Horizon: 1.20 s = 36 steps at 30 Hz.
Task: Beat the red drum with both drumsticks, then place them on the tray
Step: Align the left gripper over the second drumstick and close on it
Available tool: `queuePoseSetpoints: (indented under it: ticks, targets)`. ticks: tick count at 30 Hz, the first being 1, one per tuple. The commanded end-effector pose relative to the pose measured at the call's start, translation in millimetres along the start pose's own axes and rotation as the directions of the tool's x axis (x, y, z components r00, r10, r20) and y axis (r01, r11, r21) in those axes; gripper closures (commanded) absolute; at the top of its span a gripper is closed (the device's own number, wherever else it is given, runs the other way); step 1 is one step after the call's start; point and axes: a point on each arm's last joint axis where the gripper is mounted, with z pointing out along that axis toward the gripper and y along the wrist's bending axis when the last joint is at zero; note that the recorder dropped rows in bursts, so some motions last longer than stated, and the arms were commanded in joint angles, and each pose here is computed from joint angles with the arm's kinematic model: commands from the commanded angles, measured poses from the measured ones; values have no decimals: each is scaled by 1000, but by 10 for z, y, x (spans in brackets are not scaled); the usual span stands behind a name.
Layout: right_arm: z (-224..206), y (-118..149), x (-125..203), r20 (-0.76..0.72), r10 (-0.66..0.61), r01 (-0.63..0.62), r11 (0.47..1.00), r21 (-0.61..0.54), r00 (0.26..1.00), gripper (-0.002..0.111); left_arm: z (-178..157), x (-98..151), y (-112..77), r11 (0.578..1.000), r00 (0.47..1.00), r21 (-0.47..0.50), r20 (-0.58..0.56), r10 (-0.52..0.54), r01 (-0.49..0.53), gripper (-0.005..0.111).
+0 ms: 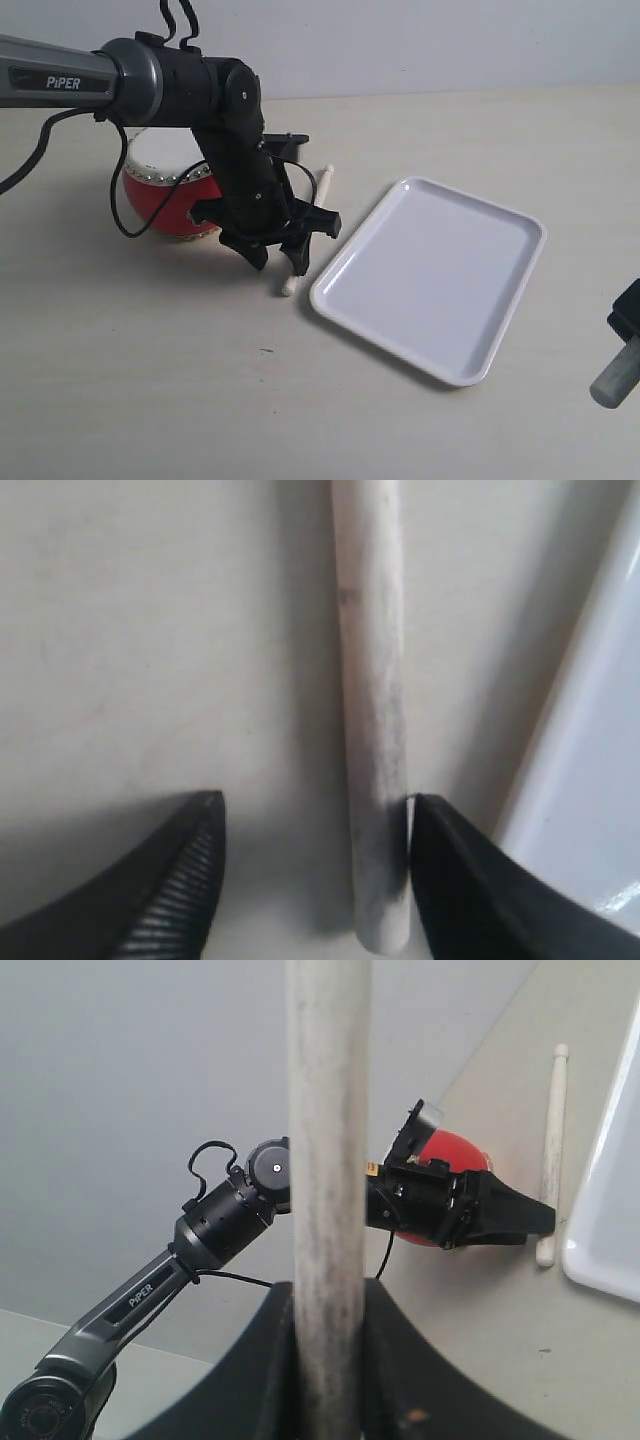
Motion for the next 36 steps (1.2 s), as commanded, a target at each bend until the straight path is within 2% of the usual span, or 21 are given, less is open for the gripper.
queuePoseSetpoints:
  ticks: [1,5,12,16,31,33,36]
  targets:
    - [-4,2,-1,4,-17,18,1000,-3,1000,108,244,105,60,1000,994,-6,-112,-12,12,52]
    - [-4,2,-1,4,-17,18,1000,-3,1000,108,242,119,61,1000,992,-7,-127,-10,9,54]
    - [-4,-2,0,3,-26,26,1000,2,1000,108,241,122,61,1000,991,-7,-130,-8,7,84]
    - [-4,-4,0,3,-28,28,1000,3,1000,108,240,130,61,1000,990,-7,-139,-8,7,91]
    - [-4,-4,0,3,-28,28,1000,3,1000,108,238,143,62,1000,988,-4,-154,18,-19,96]
    - [-4,-4,0,3,-28,28,1000,3,1000,108,238,143,62,1000,988,-4,-154,18,-19,93]
    - [-4,-4,0,3,-28,28,1000,3,1000,108,238,145,63,1000,988,-4,-156,18,-19,78]
